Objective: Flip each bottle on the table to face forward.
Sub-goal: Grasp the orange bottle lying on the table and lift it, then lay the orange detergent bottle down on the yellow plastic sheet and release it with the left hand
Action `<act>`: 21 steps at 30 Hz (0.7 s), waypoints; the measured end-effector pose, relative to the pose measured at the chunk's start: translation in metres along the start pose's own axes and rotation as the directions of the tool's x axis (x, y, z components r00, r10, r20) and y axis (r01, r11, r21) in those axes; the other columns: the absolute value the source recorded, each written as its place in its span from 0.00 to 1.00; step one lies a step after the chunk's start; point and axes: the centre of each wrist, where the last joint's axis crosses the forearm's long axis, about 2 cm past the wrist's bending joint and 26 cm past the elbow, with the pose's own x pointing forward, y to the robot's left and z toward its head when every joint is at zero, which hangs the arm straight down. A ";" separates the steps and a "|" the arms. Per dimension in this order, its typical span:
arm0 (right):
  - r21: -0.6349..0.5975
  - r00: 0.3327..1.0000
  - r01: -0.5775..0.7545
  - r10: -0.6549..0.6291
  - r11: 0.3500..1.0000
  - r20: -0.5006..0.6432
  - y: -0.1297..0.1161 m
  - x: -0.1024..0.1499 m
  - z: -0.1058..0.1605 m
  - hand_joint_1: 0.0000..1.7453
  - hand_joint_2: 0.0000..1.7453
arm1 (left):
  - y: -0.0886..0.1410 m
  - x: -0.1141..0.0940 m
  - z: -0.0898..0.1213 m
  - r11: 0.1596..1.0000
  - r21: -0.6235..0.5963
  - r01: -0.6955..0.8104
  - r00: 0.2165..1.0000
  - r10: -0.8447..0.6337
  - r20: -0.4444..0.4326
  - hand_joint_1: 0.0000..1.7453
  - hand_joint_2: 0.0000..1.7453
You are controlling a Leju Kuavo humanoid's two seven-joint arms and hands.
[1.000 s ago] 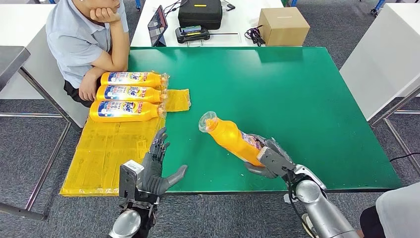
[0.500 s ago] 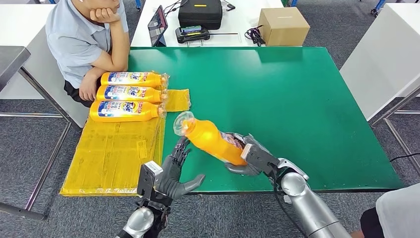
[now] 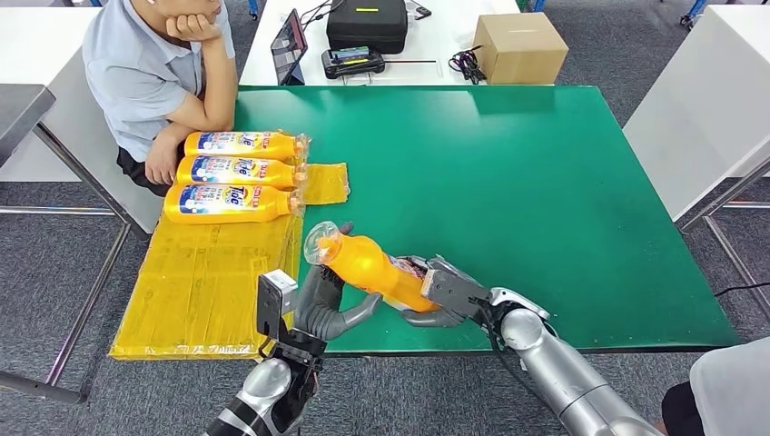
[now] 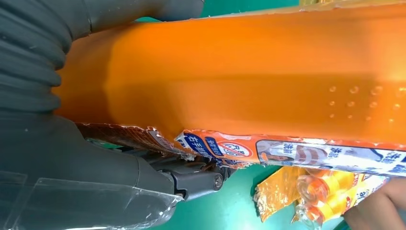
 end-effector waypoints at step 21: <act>-0.029 0.999 0.021 -0.020 0.999 0.027 0.013 0.006 -0.019 1.00 1.00 | -0.005 -0.003 -0.010 0.998 0.019 -0.059 0.997 0.060 -0.046 0.00 1.00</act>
